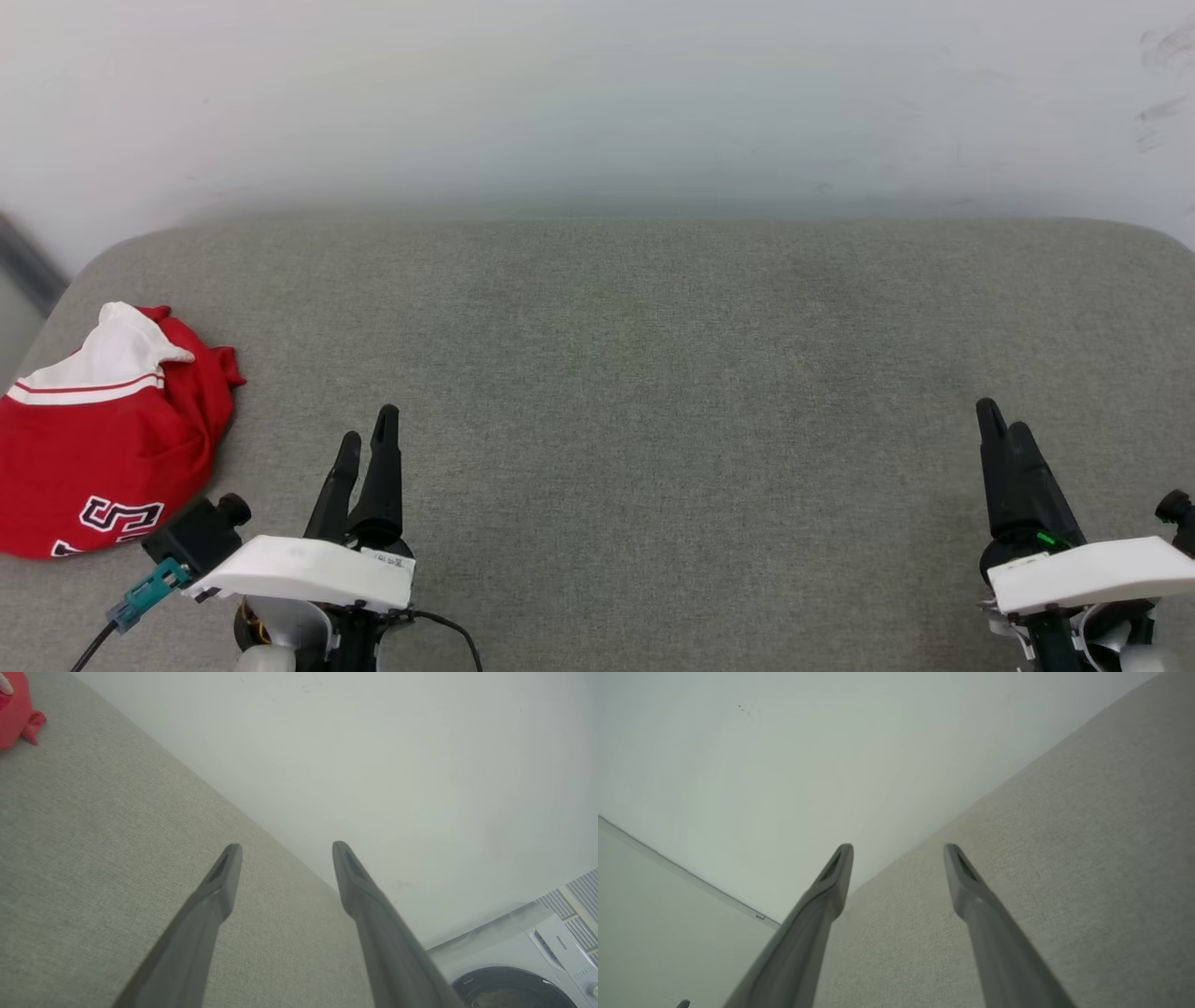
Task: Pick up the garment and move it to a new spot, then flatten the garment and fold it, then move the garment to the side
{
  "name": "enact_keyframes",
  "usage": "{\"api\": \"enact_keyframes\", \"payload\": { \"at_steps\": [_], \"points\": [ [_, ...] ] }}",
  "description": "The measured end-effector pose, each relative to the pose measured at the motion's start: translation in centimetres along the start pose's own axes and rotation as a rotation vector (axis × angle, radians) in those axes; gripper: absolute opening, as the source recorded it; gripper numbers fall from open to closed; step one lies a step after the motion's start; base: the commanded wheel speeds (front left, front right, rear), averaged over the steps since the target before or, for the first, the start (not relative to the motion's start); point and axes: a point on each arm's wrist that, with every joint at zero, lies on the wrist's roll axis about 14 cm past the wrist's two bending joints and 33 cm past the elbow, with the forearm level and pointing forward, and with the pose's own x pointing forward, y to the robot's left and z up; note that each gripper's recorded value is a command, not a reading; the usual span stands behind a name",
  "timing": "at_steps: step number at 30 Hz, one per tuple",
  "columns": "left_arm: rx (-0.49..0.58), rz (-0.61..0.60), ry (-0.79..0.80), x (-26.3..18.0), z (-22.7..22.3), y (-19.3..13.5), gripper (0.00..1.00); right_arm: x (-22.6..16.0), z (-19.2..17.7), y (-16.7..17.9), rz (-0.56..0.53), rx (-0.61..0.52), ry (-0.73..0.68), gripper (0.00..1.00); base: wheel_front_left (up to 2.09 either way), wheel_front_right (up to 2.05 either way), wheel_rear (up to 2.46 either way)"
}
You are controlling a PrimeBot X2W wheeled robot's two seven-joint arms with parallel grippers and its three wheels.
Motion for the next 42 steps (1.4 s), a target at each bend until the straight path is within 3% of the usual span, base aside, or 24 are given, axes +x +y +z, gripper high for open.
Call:
{"api": "enact_keyframes", "payload": {
  "at_steps": [24,42],
  "points": [
    [0.479,-0.018,0.001,-0.5,0.0,0.0,1.0,-0.4,-0.2,1.2,0.052,-0.434,0.027,1.0,0.0,0.0,0.0],
    [0.666,-0.059,-0.001,-0.7,-0.7,-0.5,1.0,-0.7,-0.1,1.3,0.053,-0.608,0.036,1.0,0.0,0.0,0.0]
  ]
}}
